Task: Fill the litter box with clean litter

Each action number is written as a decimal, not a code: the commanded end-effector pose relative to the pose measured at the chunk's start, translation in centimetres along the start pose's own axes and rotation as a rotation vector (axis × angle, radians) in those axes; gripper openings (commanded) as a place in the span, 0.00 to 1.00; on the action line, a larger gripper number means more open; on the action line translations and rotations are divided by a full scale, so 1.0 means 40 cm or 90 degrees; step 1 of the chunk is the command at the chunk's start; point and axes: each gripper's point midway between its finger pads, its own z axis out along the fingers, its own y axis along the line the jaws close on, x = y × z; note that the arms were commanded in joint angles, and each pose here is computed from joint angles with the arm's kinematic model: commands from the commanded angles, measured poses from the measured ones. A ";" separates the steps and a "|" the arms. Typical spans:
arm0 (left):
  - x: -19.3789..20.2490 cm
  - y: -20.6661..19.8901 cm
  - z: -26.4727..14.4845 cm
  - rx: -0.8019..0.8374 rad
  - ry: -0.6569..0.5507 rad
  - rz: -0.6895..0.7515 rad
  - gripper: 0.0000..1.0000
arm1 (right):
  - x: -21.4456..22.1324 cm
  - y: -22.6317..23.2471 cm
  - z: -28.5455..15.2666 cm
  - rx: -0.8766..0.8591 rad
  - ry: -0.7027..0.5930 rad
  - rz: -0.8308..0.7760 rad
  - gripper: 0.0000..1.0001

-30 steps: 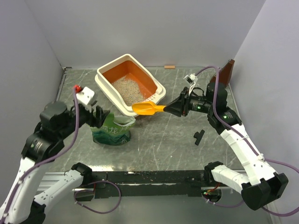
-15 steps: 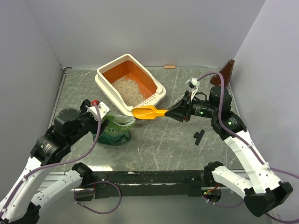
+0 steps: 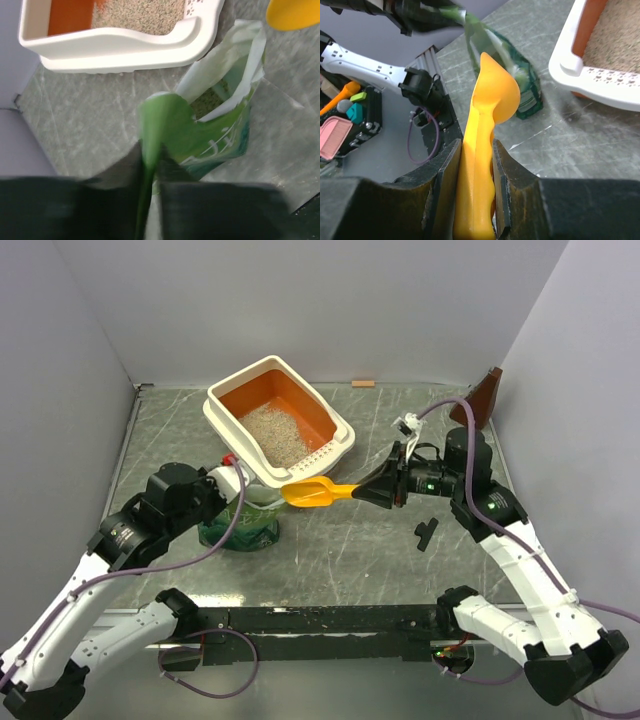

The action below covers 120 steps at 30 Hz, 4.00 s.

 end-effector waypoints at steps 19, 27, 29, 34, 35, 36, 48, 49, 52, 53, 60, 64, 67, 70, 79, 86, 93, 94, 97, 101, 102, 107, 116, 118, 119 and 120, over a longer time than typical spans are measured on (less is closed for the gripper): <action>-0.105 -0.045 -0.070 0.058 -0.156 -0.095 0.01 | -0.044 0.021 0.173 -0.007 0.104 0.011 0.00; -0.165 -0.062 -0.116 0.102 -0.214 -0.107 0.01 | -0.022 -0.014 0.230 0.028 0.135 0.015 0.00; -0.183 -0.060 -0.122 0.106 -0.225 -0.116 0.01 | -0.025 -0.025 0.241 0.040 0.144 0.015 0.00; -0.217 -0.065 -0.128 0.124 -0.252 -0.122 0.01 | -0.014 -0.080 0.269 0.105 0.193 0.036 0.00; -0.222 -0.063 -0.129 0.124 -0.257 -0.121 0.00 | -0.012 -0.093 0.271 0.123 0.203 0.039 0.00; -0.226 -0.066 -0.129 0.129 -0.261 -0.119 0.01 | -0.011 -0.106 0.275 0.140 0.211 0.042 0.00; -0.156 -0.123 -0.046 0.142 -0.247 -0.166 0.01 | 0.053 -0.219 0.340 0.244 0.350 0.099 0.00; -0.144 -0.119 -0.035 0.128 -0.240 -0.170 0.01 | 0.063 -0.238 0.347 0.262 0.356 0.103 0.00; -0.118 -0.121 -0.015 0.110 -0.240 -0.186 0.01 | 0.091 -0.268 0.376 0.278 0.361 0.118 0.00; -0.118 -0.122 -0.016 0.108 -0.249 -0.190 0.01 | 0.099 -0.274 0.384 0.279 0.361 0.124 0.00; -0.110 -0.109 -0.013 0.078 -0.270 -0.196 0.01 | 0.192 -0.291 0.441 0.270 0.374 0.166 0.00; -0.111 -0.113 -0.012 0.082 -0.270 -0.197 0.01 | 0.256 -0.304 0.462 0.269 0.372 0.207 0.00; -0.111 -0.117 -0.012 0.085 -0.269 -0.194 0.01 | 0.285 -0.309 0.479 0.263 0.362 0.226 0.00; -0.109 -0.111 -0.012 0.076 -0.268 -0.194 0.01 | 0.319 -0.304 0.496 0.245 0.362 0.250 0.00; -0.095 -0.124 -0.001 0.084 -0.256 -0.193 0.00 | 0.368 -0.245 0.537 0.095 0.330 0.335 0.00; -0.077 -0.130 0.002 0.081 -0.254 -0.193 0.01 | 0.330 -0.179 0.524 -0.028 0.286 0.392 0.00; -0.075 -0.136 -0.001 0.087 -0.258 -0.190 0.00 | 0.285 -0.140 0.501 -0.103 0.216 0.444 0.00; -0.075 -0.138 -0.002 0.089 -0.262 -0.189 0.01 | 0.278 -0.139 0.497 -0.110 0.205 0.448 0.00; -0.074 -0.145 -0.006 0.098 -0.267 -0.181 0.01 | 0.245 -0.127 0.485 -0.131 0.170 0.464 0.00; -0.075 -0.143 -0.013 0.098 -0.271 -0.176 0.01 | 0.217 -0.126 0.466 -0.154 0.128 0.492 0.00; -0.074 -0.144 -0.014 0.099 -0.271 -0.175 0.00 | 0.207 -0.128 0.460 -0.155 0.116 0.500 0.00; -0.069 -0.147 -0.012 0.097 -0.275 -0.171 0.01 | 0.179 -0.149 0.423 -0.161 0.065 0.523 0.00; -0.061 -0.143 -0.005 0.084 -0.278 -0.169 0.01 | 0.136 -0.183 0.339 -0.153 0.013 0.526 0.00; -0.060 -0.143 -0.004 0.083 -0.280 -0.168 0.01 | 0.125 -0.185 0.322 -0.154 0.004 0.528 0.00; -0.059 -0.143 -0.003 0.081 -0.281 -0.167 0.00 | 0.123 -0.185 0.315 -0.155 0.002 0.527 0.00; -0.061 -0.144 -0.002 0.083 -0.284 -0.166 0.01 | 0.120 -0.189 0.307 -0.153 -0.005 0.529 0.00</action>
